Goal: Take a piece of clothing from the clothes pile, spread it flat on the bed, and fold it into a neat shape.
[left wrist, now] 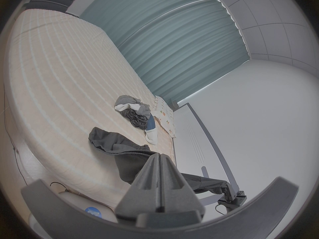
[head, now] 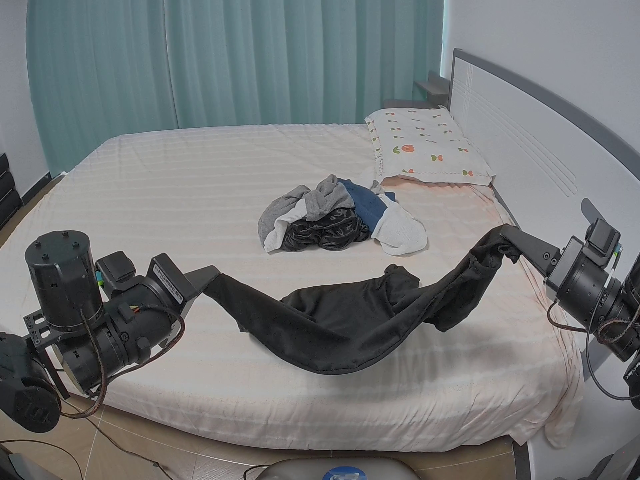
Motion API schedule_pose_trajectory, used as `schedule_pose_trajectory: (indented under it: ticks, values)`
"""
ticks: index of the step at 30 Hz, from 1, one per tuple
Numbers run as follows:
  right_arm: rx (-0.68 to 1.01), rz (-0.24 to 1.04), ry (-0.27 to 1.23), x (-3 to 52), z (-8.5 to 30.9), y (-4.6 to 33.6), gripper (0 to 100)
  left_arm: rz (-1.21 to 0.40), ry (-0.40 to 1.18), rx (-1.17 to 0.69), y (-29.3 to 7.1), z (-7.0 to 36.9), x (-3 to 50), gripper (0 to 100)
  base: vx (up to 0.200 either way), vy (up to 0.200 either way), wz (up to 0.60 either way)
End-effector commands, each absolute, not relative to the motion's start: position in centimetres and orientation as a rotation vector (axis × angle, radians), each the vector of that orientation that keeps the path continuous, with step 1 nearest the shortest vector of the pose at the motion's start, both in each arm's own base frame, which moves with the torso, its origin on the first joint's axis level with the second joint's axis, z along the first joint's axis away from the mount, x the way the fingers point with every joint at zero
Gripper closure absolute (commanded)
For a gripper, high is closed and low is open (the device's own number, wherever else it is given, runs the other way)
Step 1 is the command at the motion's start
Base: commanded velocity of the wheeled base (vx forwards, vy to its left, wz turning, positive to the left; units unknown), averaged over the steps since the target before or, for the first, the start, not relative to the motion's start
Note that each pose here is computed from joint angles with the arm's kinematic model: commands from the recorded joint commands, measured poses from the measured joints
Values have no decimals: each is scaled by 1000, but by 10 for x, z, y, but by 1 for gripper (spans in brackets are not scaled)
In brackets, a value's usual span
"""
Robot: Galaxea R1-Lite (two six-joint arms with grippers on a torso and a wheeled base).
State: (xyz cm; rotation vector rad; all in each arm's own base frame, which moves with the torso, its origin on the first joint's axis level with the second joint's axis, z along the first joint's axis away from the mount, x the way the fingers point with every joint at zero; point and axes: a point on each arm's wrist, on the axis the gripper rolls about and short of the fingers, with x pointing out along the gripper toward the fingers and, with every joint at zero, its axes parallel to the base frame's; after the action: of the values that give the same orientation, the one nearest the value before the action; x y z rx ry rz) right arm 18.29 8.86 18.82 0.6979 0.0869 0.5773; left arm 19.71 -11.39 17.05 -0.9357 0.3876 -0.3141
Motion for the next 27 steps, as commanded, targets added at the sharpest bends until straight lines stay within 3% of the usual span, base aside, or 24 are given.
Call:
schedule_pose_trajectory:
  ticks: [1, 27]
  values:
    - [698, 579, 89, 183, 188, 89, 100, -314, 386, -937, -114, 171, 197, 100, 0, 200, 0]
    - [700, 569, 100, 186, 185, 88, 100, -316, 375, -940, -113, 173, 198, 100, 0, 200, 0]
